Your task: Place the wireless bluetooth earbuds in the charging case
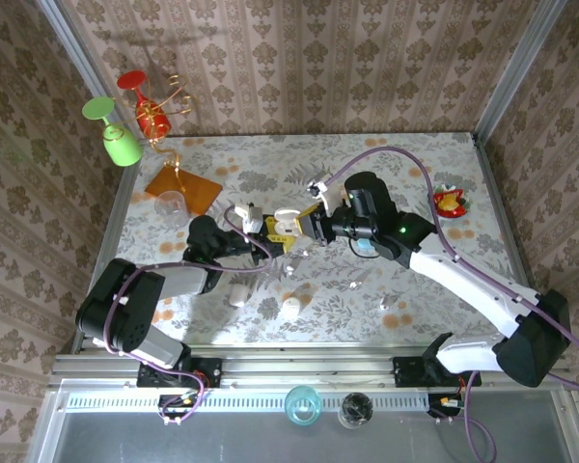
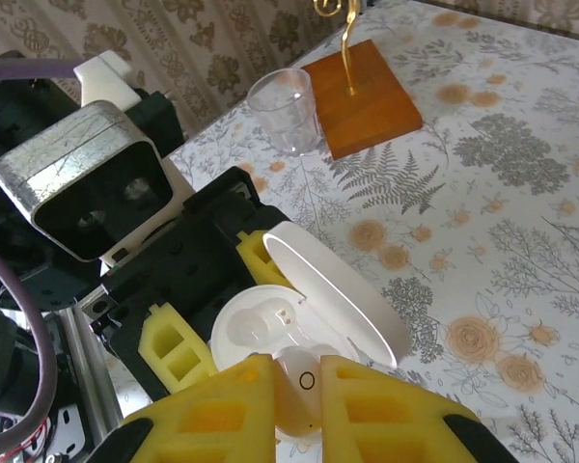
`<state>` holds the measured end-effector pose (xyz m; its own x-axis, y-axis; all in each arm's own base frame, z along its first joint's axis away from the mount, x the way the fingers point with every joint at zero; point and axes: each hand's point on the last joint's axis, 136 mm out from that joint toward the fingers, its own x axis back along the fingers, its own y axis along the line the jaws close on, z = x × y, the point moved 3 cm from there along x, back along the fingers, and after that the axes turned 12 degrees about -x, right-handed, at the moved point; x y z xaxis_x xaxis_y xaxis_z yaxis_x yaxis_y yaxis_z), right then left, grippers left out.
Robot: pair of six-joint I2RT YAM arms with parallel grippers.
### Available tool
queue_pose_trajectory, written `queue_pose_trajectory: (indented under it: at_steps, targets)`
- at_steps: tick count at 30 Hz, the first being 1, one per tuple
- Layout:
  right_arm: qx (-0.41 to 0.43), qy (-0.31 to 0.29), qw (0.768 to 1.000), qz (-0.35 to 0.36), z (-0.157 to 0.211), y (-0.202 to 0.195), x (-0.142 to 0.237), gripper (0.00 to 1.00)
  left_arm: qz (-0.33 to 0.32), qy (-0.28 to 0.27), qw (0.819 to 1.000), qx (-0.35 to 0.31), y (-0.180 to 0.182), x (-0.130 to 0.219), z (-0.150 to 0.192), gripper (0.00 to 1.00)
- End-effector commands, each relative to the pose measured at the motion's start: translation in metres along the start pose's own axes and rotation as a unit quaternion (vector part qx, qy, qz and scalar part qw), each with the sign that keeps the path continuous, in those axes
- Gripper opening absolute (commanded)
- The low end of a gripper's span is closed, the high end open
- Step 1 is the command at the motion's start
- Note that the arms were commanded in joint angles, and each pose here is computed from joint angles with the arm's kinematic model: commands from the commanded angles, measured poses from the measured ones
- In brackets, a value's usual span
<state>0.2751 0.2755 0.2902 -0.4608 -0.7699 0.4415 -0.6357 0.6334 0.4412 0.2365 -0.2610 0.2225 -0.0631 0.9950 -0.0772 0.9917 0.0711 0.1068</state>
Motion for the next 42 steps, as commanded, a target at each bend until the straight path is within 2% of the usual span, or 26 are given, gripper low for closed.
queue_pose_trajectory:
  at_steps: [1,20,25,30,34,37,39,42]
  targets:
    - [0.020,0.013,1.000,-0.011,-0.001,0.007,-0.006,0.16,0.022,-0.015,1.000,-0.014,-0.003,-0.004,-0.012,0.31]
    - [0.026,0.055,0.998,0.022,0.023,-0.010,-0.018,0.17,0.013,-0.022,1.000,-0.018,-0.002,-0.003,-0.020,0.31]
    - [0.022,0.039,0.999,0.016,0.016,-0.006,-0.013,0.24,0.006,-0.023,1.000,-0.021,-0.001,-0.002,-0.021,0.31]
    - [0.017,0.004,1.000,0.016,0.006,-0.001,0.001,0.40,-0.003,-0.020,1.000,-0.023,0.001,0.000,-0.018,0.31]
    - [-0.008,-0.047,0.999,0.019,-0.001,-0.005,0.015,0.46,-0.031,-0.016,0.999,-0.029,0.009,0.007,-0.014,0.31]
    - [-0.066,-0.079,0.994,0.041,0.001,-0.023,0.018,0.48,-0.086,-0.012,0.995,-0.041,0.026,0.022,-0.012,0.31]
    - [-0.114,-0.081,0.988,0.066,0.009,-0.038,0.015,0.48,-0.119,-0.009,0.992,-0.045,0.033,0.030,-0.012,0.31]
    - [-0.169,-0.052,0.981,0.084,0.031,-0.053,0.001,0.49,-0.171,-0.009,0.983,-0.059,0.041,0.043,-0.014,0.31]
